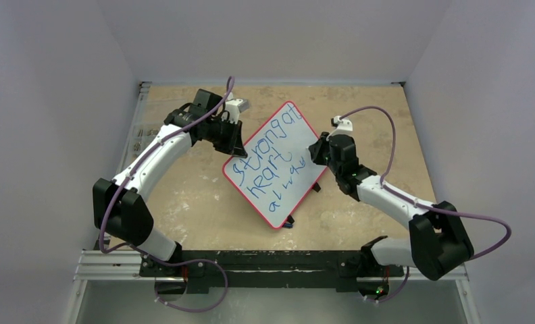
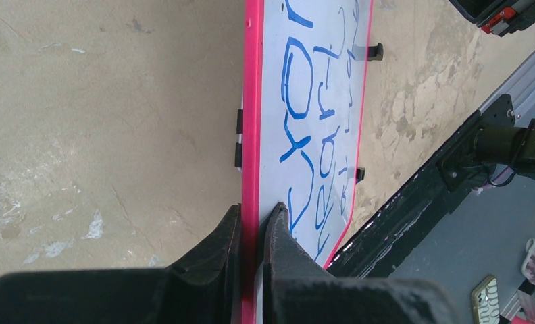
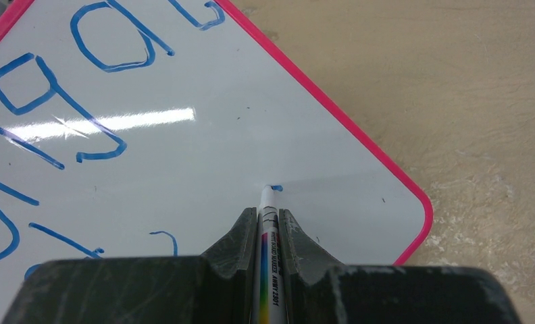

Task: Write a sentence on the whiteboard

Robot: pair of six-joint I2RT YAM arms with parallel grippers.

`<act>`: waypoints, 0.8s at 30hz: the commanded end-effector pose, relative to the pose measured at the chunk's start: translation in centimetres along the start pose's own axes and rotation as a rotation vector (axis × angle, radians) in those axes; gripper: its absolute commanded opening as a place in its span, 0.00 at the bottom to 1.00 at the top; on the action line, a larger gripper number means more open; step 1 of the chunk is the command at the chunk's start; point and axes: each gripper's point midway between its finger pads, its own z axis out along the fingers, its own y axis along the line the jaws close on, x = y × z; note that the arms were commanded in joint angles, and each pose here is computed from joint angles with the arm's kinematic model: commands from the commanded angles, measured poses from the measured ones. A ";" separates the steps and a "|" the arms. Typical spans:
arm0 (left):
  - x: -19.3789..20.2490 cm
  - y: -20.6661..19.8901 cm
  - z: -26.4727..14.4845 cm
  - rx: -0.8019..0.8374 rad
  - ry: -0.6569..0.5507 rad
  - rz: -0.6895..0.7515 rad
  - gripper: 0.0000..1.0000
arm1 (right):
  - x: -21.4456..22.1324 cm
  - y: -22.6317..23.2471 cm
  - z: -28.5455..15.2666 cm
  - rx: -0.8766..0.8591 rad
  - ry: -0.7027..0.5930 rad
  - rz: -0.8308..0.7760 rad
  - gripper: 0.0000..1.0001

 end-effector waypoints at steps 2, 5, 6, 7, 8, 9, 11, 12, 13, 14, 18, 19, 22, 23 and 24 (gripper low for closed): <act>2.1 7.5 -1.5 -0.380 0.099 0.088 0.00 | 0.5 0.7 -0.4 -0.051 0.010 0.005 0.00; 2.1 7.5 -1.5 -0.380 0.100 0.086 0.00 | 1.5 0.3 -0.5 -0.049 0.029 0.002 0.00; 2.1 7.6 -1.6 -0.382 0.100 0.087 0.00 | 1.7 0.2 -0.6 -0.050 0.033 0.001 0.00; 2.1 7.6 -1.6 -0.382 0.099 0.087 0.00 | 2.0 0.0 -0.6 -0.047 0.037 0.003 0.00; 2.1 7.6 -1.5 -0.382 0.102 0.086 0.00 | 2.2 -0.1 -0.7 -0.046 0.040 0.005 0.00; 2.1 7.6 -1.5 -0.382 0.100 0.087 0.00 | 2.4 -0.2 -0.9 -0.045 0.042 0.007 0.00; 2.1 7.6 -1.5 -0.382 0.101 0.087 0.00 | 2.7 -0.4 -1.0 -0.040 0.049 0.012 0.00; 2.1 7.5 -1.5 -0.380 0.101 0.088 0.00 | 2.8 -0.5 -1.1 -0.038 0.053 0.017 0.00; 2.1 7.6 -1.5 -0.381 0.100 0.088 0.00 | 3.0 -0.6 -1.2 -0.028 0.056 0.026 0.00; 2.1 7.6 -1.5 -0.382 0.100 0.088 0.00 | 2.9 -0.9 -1.2 -0.013 0.055 0.030 0.00; 2.1 7.6 -1.5 -0.381 0.102 0.087 0.00 | 2.7 -1.6 -1.2 0.034 0.048 0.029 0.00; 2.2 7.6 -1.5 -0.381 0.103 0.086 0.00 | 2.7 -1.7 -1.1 0.043 0.047 0.029 0.00; 2.2 7.6 -1.5 -0.381 0.103 0.086 0.00 | 2.4 -2.4 -0.7 0.089 0.041 0.025 0.00; 2.2 7.5 -1.5 -0.381 0.104 0.086 0.00 | 2.3 -2.5 -0.6 0.100 0.040 0.021 0.00; 2.2 7.6 -1.5 -0.381 0.103 0.086 0.00 | 2.1 -2.6 -0.5 0.107 0.037 0.018 0.00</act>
